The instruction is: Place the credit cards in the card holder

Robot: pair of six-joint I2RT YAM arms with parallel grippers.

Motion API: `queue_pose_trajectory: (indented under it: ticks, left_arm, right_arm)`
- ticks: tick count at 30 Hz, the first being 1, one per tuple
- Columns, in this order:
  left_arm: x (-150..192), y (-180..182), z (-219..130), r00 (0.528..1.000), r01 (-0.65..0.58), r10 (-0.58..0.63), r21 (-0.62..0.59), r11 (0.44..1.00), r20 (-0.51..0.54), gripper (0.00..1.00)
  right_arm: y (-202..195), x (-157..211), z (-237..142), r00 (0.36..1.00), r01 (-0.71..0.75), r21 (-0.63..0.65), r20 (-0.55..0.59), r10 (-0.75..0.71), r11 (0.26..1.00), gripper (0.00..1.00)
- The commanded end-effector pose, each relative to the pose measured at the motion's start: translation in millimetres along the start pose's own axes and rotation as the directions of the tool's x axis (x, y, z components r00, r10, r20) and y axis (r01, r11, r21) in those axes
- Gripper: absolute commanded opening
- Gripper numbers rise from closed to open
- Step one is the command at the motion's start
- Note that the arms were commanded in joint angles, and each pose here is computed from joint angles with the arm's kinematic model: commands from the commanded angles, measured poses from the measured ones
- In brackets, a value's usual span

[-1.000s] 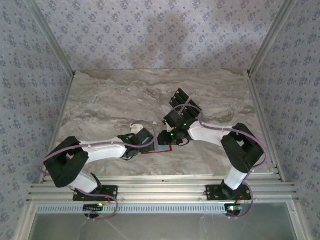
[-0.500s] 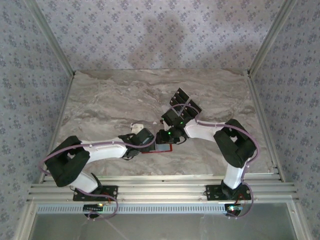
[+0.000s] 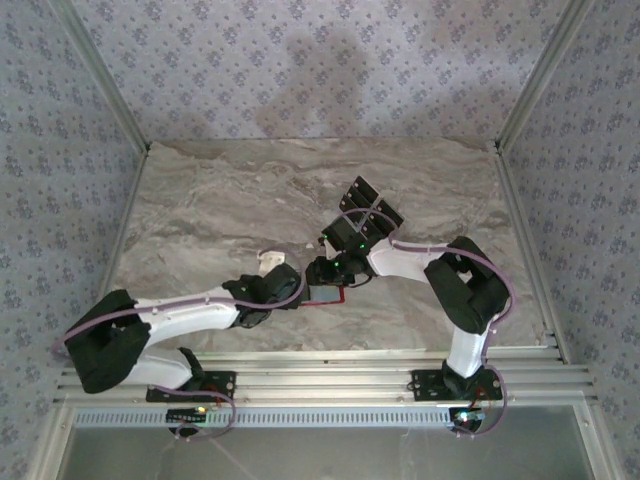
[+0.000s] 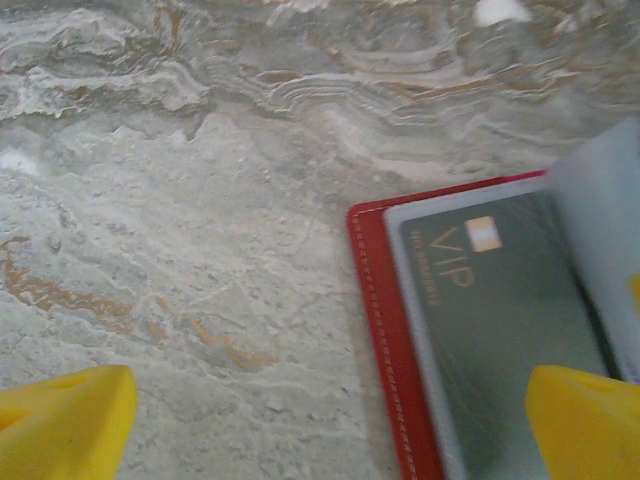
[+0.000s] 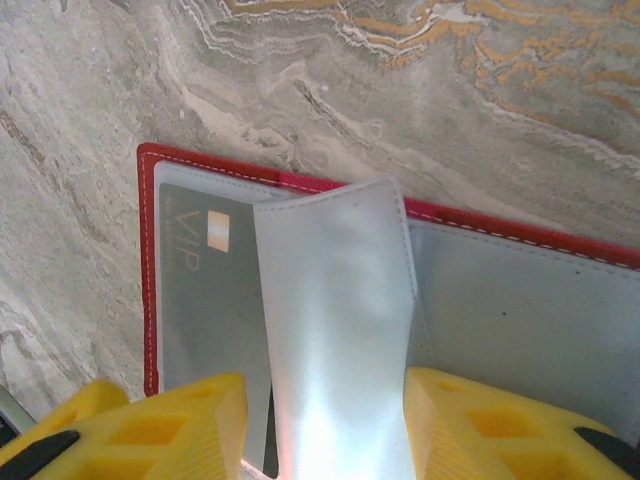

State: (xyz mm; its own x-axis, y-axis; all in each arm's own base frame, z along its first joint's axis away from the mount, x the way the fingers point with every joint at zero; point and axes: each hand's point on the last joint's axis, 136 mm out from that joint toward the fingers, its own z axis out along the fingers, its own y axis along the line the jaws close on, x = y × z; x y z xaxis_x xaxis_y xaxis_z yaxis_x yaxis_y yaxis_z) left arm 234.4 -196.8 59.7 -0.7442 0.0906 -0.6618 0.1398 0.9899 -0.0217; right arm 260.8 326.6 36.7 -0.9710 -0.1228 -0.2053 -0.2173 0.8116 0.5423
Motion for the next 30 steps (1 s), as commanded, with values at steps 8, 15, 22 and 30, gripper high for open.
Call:
queue_pose_trajectory:
  ticks: [8, 15, 22, 30]
  left_arm:
    - [1.2, -39.3, -13.8, 0.997, -0.03, 0.019, 0.165, 0.986, 0.07, 1.0]
    - [3.4, -57.0, -5.9, 0.996, -0.057, 0.045, 0.176, 0.983, 0.073, 1.0]
    - [0.6, -59.8, 5.2, 0.995, -0.071, 0.063, 0.118, 0.99, 0.076, 1.0]
    - [11.7, -48.2, 20.9, 0.994, -0.106, 0.106, -0.007, 0.994, 0.014, 0.99]
  right_arm:
    - [-12.7, 11.6, 10.4, 0.997, -0.072, 0.028, -0.027, 0.073, 0.997, 0.48]
    - [-14.8, 13.8, 10.3, 0.996, -0.082, 0.028, -0.027, 0.082, 0.996, 0.48]
    - [-15.6, 14.7, 9.3, 0.996, -0.086, 0.024, -0.028, 0.087, 0.996, 0.48]
    - [-12.5, 12.5, 5.2, 0.996, -0.086, 0.01, -0.022, 0.086, 0.996, 0.47]
